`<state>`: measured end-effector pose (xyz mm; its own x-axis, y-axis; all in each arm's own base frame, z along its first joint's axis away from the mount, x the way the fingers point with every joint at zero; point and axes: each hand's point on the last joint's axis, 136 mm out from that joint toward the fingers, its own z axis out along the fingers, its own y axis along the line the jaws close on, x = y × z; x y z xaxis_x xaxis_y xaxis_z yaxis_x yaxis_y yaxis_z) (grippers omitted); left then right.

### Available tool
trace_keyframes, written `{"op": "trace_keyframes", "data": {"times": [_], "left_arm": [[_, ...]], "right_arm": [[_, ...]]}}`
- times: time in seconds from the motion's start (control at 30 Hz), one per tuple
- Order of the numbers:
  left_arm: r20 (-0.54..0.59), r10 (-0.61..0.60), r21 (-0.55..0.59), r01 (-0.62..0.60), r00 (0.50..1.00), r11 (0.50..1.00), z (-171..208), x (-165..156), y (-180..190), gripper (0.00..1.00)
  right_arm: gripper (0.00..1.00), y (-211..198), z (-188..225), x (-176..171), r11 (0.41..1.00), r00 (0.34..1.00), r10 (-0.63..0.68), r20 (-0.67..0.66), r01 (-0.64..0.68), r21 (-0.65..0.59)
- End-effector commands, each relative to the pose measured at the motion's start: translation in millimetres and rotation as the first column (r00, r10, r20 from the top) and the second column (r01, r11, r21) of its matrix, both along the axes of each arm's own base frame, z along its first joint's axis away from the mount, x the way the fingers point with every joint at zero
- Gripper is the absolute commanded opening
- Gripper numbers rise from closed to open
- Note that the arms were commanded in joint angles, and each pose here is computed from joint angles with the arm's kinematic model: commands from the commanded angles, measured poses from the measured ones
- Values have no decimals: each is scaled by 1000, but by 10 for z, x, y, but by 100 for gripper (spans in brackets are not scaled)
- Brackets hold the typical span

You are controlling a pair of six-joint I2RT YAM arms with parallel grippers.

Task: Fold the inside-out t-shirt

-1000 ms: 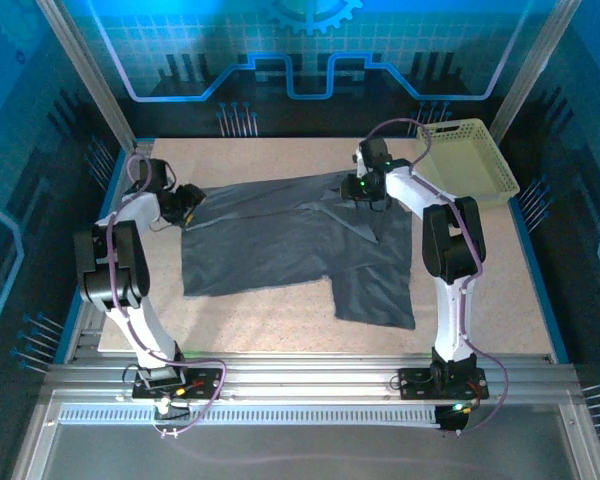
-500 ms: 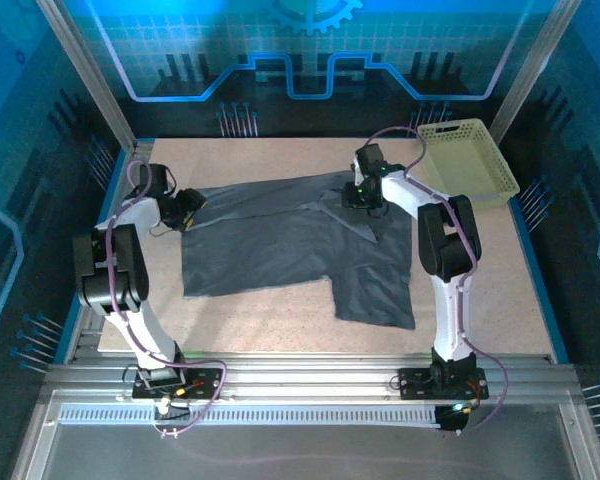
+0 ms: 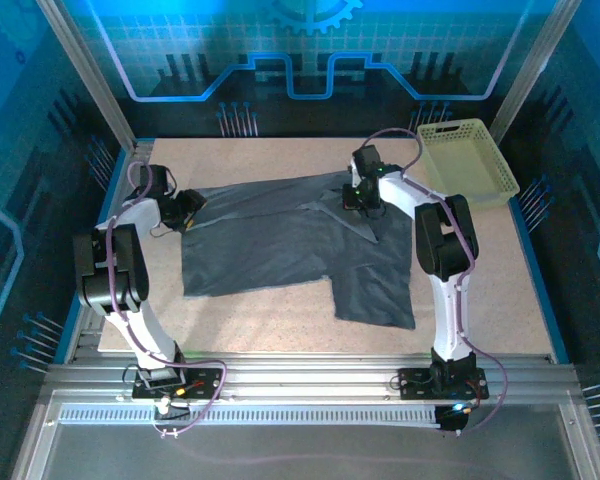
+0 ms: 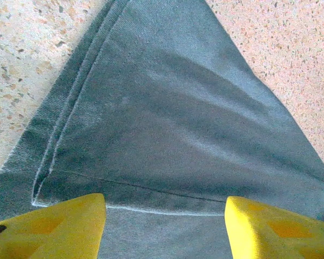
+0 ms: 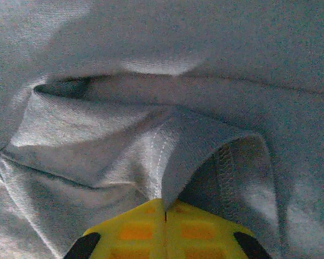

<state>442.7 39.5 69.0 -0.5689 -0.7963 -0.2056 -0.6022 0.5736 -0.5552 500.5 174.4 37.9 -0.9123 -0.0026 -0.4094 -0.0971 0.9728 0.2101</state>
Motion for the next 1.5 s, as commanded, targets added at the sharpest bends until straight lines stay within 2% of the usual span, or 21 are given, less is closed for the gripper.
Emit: {"op": "trace_keyframes", "data": {"times": [0.0,0.23,0.5,0.7,0.87,1.0,1.2,1.37,1.47], "left_arm": [[-17,7,42,-7,1000,999,-17,-27,62,61],[-70,59,57,-55,996,997,-188,-66,226,61],[-118,89,88,-79,989,993,-295,-104,350,60],[-134,108,122,-92,985,988,-308,-151,455,56],[-137,119,155,-97,983,983,-280,-184,510,56],[-128,131,184,-107,983,977,-187,-221,551,55],[-49,118,223,-104,992,969,143,-245,480,55],[-7,-1,200,3,1000,980,316,-140,14,55],[-1,-82,180,81,997,980,283,-86,-267,55]], "right_arm": [[5,104,284,-111,999,999,30,39,-30,-11],[5,129,495,-513,999,998,39,47,-38,-18],[7,287,360,-1024,999,999,48,-12,-48,13],[11,362,234,-1247,999,998,41,-50,-41,5],[23,279,212,-1224,999,999,5,-53,-6,-33],[39,279,374,-1219,1000,999,10,-31,-10,-26],[41,51,770,-1130,998,997,-9,71,13,-55],[41,-267,617,-955,991,996,-84,43,87,-98],[41,-514,468,-937,982,987,-157,13,158,-105]]}}
